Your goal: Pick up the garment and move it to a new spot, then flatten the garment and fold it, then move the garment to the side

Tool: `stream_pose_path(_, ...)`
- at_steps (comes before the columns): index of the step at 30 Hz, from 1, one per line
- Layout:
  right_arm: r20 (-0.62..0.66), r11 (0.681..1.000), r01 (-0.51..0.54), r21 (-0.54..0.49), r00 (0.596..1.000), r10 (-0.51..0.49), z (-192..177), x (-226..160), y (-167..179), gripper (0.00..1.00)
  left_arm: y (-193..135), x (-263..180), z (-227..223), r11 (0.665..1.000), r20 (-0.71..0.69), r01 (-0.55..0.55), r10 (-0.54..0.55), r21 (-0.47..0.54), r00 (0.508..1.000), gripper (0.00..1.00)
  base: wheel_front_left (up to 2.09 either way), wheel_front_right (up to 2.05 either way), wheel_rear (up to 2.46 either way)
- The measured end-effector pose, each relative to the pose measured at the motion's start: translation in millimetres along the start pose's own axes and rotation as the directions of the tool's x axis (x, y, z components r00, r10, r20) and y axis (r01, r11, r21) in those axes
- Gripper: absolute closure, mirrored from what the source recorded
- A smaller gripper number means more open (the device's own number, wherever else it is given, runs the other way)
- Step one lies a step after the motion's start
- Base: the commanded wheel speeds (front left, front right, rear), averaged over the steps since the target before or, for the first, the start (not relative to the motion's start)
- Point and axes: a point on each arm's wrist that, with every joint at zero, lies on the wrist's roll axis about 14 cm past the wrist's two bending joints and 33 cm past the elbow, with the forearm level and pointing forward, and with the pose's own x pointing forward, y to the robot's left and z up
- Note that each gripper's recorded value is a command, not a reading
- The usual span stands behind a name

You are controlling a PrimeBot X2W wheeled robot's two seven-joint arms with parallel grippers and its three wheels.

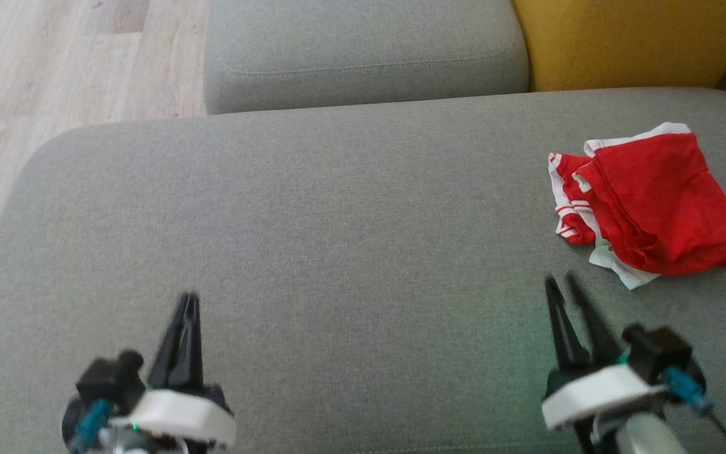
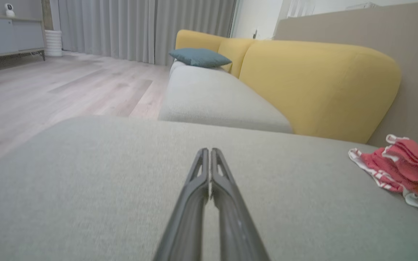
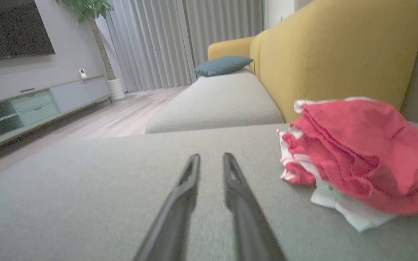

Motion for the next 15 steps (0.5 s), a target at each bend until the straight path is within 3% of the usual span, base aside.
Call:
stream_pose_path(5, -0.099, 0.999, 0.029, 0.041, 0.995, -0.025, -32.4, -19.0, -3.5, 1.00, 6.8, -17.2, -30.8, 0.999, -0.104, -0.035, 0.031, -0.030, 0.994, 1.00, 0.00, 0.00, 0.00)
stream_pose_path(15, -0.100, 0.985, 0.074, 0.155, 0.993, -0.059, -30.9, -17.0, -9.8, 1.00, 10.6, -15.1, -34.3, 0.988, -0.130, -0.068, 0.050, -0.137, 0.990, 1.00, 0.00, 0.00, 0.00)
